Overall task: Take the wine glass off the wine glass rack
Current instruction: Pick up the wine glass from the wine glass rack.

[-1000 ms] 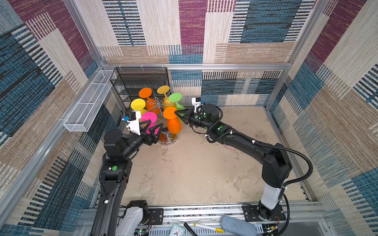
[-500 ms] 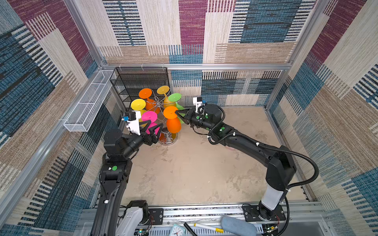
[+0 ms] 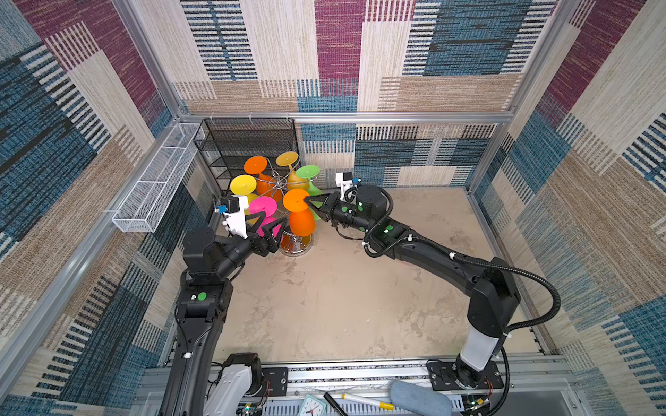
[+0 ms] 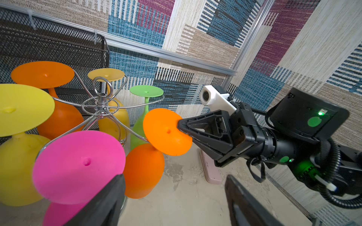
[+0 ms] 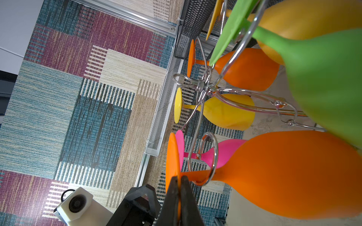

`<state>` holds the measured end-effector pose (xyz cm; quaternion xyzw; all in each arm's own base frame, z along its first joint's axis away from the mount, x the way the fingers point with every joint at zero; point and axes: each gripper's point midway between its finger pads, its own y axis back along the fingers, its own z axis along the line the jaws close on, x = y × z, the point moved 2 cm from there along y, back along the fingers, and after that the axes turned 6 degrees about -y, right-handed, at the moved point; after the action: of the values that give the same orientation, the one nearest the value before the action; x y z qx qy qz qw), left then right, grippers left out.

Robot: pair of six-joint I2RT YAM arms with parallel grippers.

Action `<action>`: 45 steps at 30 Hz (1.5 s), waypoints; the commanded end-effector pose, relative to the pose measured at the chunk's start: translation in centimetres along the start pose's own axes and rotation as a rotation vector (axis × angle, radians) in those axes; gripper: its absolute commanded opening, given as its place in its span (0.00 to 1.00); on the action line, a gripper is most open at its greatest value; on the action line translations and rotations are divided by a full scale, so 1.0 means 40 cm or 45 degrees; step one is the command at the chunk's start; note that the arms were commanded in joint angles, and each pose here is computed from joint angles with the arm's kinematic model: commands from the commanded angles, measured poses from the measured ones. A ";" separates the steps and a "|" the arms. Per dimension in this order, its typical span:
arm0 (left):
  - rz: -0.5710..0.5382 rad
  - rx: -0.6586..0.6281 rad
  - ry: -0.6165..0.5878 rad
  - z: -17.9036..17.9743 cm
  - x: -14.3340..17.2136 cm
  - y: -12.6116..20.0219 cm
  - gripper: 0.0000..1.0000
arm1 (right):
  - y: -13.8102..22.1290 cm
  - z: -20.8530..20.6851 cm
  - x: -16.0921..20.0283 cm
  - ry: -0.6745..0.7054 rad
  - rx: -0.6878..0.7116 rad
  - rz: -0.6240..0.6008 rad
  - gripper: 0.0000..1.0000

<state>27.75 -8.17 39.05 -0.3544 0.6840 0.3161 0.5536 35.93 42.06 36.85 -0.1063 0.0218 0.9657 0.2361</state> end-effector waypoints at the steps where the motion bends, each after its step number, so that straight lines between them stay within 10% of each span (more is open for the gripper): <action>1: -0.040 0.000 -0.080 -0.001 -0.017 0.000 0.83 | -0.012 0.020 0.006 0.023 -0.035 0.013 0.04; 45: -0.041 0.032 -0.083 -0.013 -0.019 0.003 0.82 | -0.022 0.028 -0.097 -0.003 -0.035 -0.155 0.02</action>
<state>27.55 -8.26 39.17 -0.3530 0.6837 0.3135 0.5564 39.61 41.77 36.94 -0.0958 0.0304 0.9544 0.2811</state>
